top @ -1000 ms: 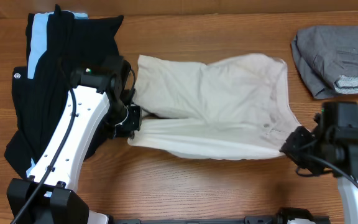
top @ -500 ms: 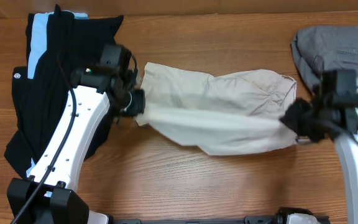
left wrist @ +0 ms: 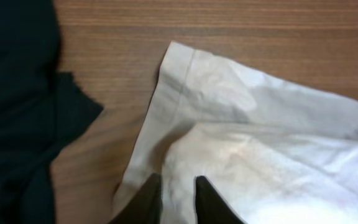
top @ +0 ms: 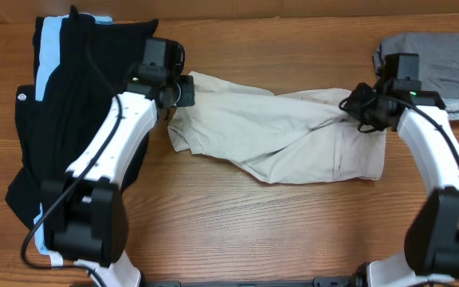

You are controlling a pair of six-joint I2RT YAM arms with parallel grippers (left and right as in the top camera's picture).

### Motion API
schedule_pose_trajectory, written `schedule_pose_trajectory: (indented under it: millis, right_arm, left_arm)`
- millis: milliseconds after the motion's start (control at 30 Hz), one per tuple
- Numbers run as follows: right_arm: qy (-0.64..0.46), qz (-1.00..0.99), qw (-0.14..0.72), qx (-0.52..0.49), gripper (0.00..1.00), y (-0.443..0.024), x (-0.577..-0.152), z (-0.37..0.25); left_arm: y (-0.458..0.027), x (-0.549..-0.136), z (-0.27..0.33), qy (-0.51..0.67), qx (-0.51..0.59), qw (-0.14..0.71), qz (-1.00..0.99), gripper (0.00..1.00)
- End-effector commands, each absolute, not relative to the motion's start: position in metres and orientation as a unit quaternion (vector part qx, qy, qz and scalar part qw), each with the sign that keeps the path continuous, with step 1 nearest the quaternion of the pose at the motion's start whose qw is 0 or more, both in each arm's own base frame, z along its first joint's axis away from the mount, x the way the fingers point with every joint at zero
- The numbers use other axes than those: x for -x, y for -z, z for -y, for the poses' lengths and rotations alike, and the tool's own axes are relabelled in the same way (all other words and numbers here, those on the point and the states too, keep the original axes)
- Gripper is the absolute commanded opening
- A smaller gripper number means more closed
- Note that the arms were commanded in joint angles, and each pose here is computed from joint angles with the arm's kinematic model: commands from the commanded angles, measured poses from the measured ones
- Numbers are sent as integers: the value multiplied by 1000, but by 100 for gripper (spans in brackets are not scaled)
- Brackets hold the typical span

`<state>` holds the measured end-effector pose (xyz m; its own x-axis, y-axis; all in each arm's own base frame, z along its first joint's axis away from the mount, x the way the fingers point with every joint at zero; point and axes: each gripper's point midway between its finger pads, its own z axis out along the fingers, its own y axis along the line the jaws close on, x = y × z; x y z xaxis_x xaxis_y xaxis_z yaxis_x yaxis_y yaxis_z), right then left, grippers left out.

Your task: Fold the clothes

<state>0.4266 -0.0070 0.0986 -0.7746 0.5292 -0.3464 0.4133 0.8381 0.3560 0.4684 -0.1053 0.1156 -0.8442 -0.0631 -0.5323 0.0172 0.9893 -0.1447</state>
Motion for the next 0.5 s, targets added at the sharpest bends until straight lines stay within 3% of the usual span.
schedule_pose_trajectory:
  millis: [0,167,200,233,333,400,467]
  right_arm:
    - [-152,-929,244,-235,4,-94,-450,6]
    - [-175,-904,325,-214,4,-114,-488,5]
    - [-178,-898,343,-210,9,-120,-495,6]
    - [-180,-892,359,-207,27,-126,-501,7]
    - [-185,-885,376,-201,100,-135,-508,6]
    - [-194,-890,361,-199,100,-135,-504,2]
    - [-201,-898,337,-200,100,-130,-496,-2]
  left_arm:
    - [-109,-479,104,70,30,292,-953,13]
    - [-141,-503,118,108,24,344,-932,11]
    - [-146,-504,123,121,15,345,-931,13]
    - [-153,-503,131,137,-9,344,-929,19]
    - [-166,-492,149,164,-63,324,-930,61]
    - [-168,-479,151,155,-86,297,-938,76]
    - [-165,-460,152,143,-114,257,-949,81]
